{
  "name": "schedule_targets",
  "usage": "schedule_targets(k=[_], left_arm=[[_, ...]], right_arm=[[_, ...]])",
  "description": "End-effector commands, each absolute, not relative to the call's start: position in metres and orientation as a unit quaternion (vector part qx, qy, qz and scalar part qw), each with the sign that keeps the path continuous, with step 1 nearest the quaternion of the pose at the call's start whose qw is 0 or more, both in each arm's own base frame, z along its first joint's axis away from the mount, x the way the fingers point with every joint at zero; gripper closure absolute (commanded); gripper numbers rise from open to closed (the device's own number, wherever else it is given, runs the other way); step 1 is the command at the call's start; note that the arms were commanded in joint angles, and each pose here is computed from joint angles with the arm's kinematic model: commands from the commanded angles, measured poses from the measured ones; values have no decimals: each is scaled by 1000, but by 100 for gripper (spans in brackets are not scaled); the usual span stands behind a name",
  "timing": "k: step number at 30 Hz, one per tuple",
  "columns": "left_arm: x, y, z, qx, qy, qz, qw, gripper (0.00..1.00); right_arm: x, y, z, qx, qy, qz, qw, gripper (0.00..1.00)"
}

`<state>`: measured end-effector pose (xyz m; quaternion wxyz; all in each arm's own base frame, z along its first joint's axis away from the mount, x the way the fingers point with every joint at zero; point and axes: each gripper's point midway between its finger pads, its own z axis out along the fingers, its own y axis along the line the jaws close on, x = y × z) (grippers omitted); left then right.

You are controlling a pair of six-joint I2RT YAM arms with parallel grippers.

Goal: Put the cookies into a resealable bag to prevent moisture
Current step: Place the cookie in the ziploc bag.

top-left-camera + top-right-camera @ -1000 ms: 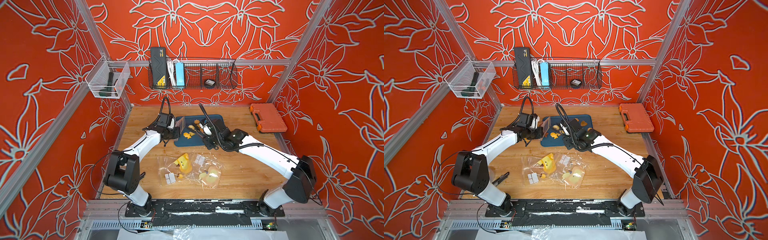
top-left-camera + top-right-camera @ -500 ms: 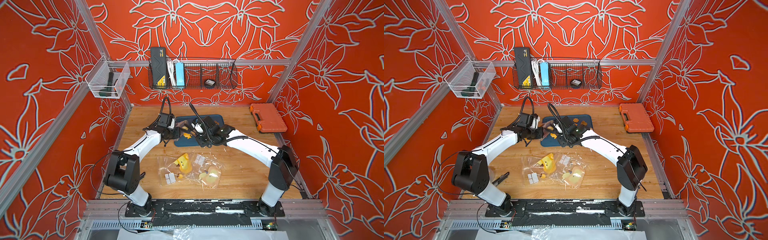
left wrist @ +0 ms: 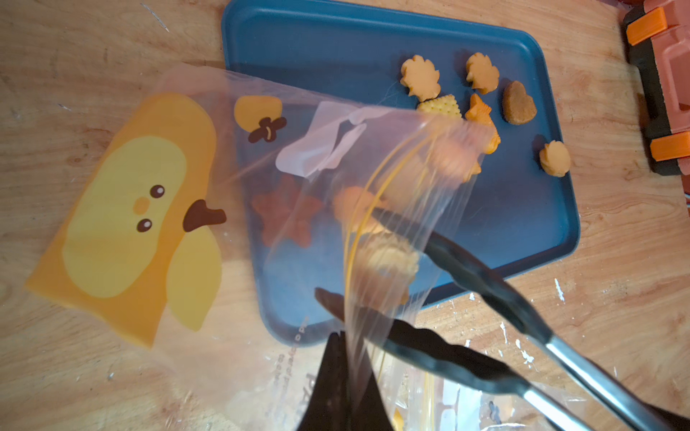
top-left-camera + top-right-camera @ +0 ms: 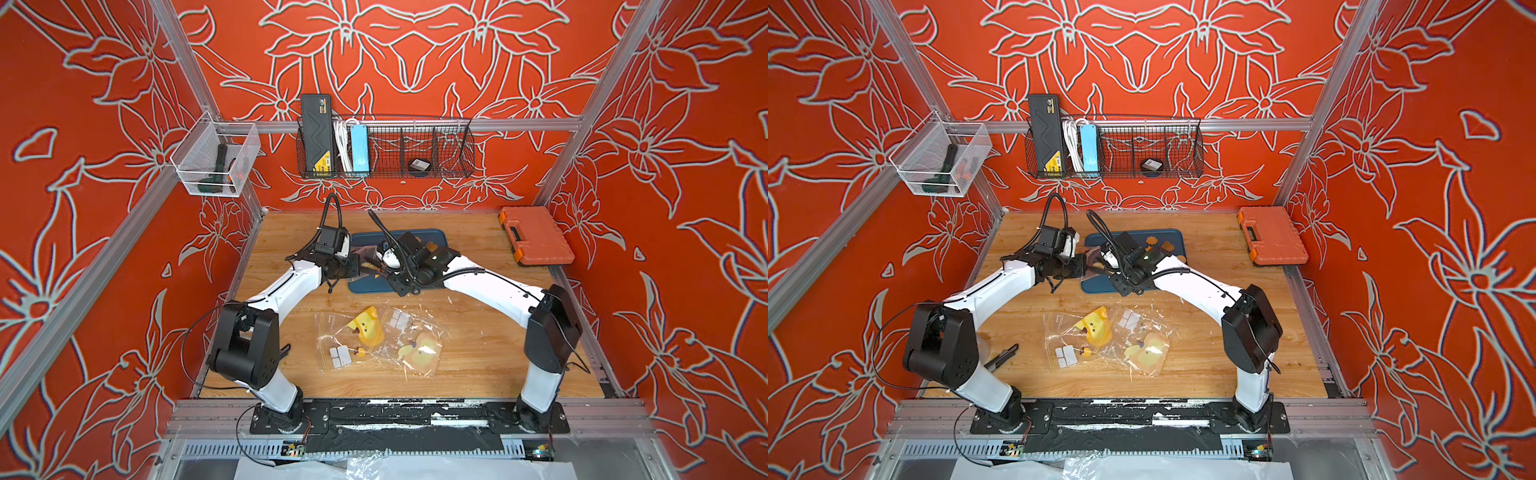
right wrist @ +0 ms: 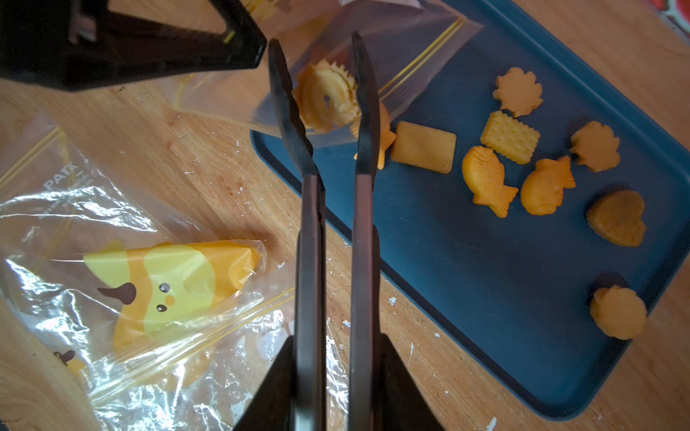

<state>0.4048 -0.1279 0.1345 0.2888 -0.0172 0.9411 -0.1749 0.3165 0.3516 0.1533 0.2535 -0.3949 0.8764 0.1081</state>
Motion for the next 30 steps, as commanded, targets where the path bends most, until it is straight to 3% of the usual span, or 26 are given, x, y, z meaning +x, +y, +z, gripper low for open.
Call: schedule_targets(k=[1, 6, 13, 18, 25, 30], left_arm=[[406, -133, 149, -3, 934, -183, 306, 100], [405, -131, 149, -5, 935, -181, 305, 100], [405, -131, 148, -6, 935, -181, 304, 100], [405, -130, 147, -6, 936, -177, 302, 100], [407, -122, 143, -22, 941, -154, 302, 100], [409, -108, 141, -45, 943, -123, 305, 100]], right_arm=[[319, 367, 163, -411, 865, 122, 259, 67], [329, 376, 163, -407, 867, 121, 260, 64], [329, 379, 172, -405, 865, 128, 266, 47], [326, 376, 178, -406, 864, 130, 269, 44], [306, 361, 197, -405, 857, 152, 281, 57], [286, 338, 210, -387, 850, 170, 314, 59]])
